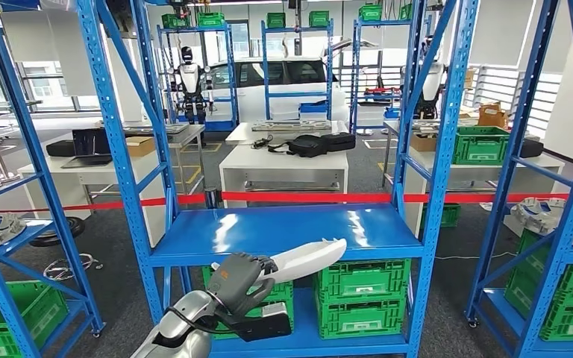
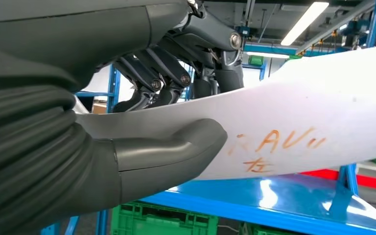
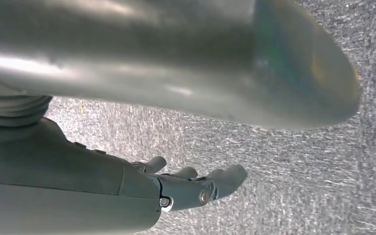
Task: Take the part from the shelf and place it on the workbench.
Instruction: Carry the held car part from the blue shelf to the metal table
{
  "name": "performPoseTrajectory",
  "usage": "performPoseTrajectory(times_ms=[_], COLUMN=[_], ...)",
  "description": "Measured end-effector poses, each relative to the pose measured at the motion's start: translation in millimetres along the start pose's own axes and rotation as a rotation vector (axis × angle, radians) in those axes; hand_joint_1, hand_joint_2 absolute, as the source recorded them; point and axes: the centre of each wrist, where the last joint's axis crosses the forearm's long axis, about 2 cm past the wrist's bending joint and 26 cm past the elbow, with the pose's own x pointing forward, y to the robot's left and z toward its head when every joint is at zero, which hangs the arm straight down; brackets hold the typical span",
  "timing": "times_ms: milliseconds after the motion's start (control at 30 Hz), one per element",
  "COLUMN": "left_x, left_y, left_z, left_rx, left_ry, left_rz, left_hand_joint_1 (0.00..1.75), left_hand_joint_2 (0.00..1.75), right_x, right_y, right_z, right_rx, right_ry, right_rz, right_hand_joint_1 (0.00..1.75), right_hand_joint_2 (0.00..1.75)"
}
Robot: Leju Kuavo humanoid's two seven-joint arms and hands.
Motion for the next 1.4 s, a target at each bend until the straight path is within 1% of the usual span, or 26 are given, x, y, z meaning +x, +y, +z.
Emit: performPoseTrajectory(times_ms=[233,400,600,767,933,1100,1267,1400], left_x=[-3.1,-1.7,-0.3,1.2,1.5,-2.9,-3.0,0.9], left_y=[-5.3,-0.1,0.9,-5.0,-2.6,0.7,-2.0,4.6], left_z=[4.3,1.5,0.3,1.7,0.5,2.1,3.3,-1.1], left_rx=[-0.009,0.006,0.008,-0.011,-0.017,-0.018,-0.042,-0.034], left_ry=[0.016,0.011,0.007,0.013,0.011,0.007,0.014,0.009], left_rz=[0.002,-0.005,-0.006,0.007,0.0,-0.009,-0.004,-0.014], left_hand_joint_1=[1.75,1.75,1.75,1.75,1.75,1.75,1.75,1.75], left_hand_joint_2=[1.75,1.75,1.75,1.75,1.75,1.75,1.75,1.75], right_x=[0.4,0.5,2.7,1.5,2.1,4.2,3.9,4.4], right_y=[-0.1,-0.2,-0.6,-1.7,-2.8,-4.3,-5.8,-7.0], right_z=[0.0,-0.1,-0.4,-0.2,-0.3,-0.6,-0.6,-0.7], right_rx=[0.0,0.001,0.002,0.0,-0.001,-0.004,-0.006,-0.006], right_ry=[-0.001,-0.002,-0.006,-0.003,-0.004,-0.013,-0.021,-0.023], right_rz=[0.001,0.001,0.002,0.003,0.003,0.004,0.004,0.002], right_hand_joint_1=[0.0,0.0,0.0,0.0,0.0,0.0,0.0,0.0], right_hand_joint_2=[0.0,0.0,0.0,0.0,0.0,0.0,0.0,0.0])
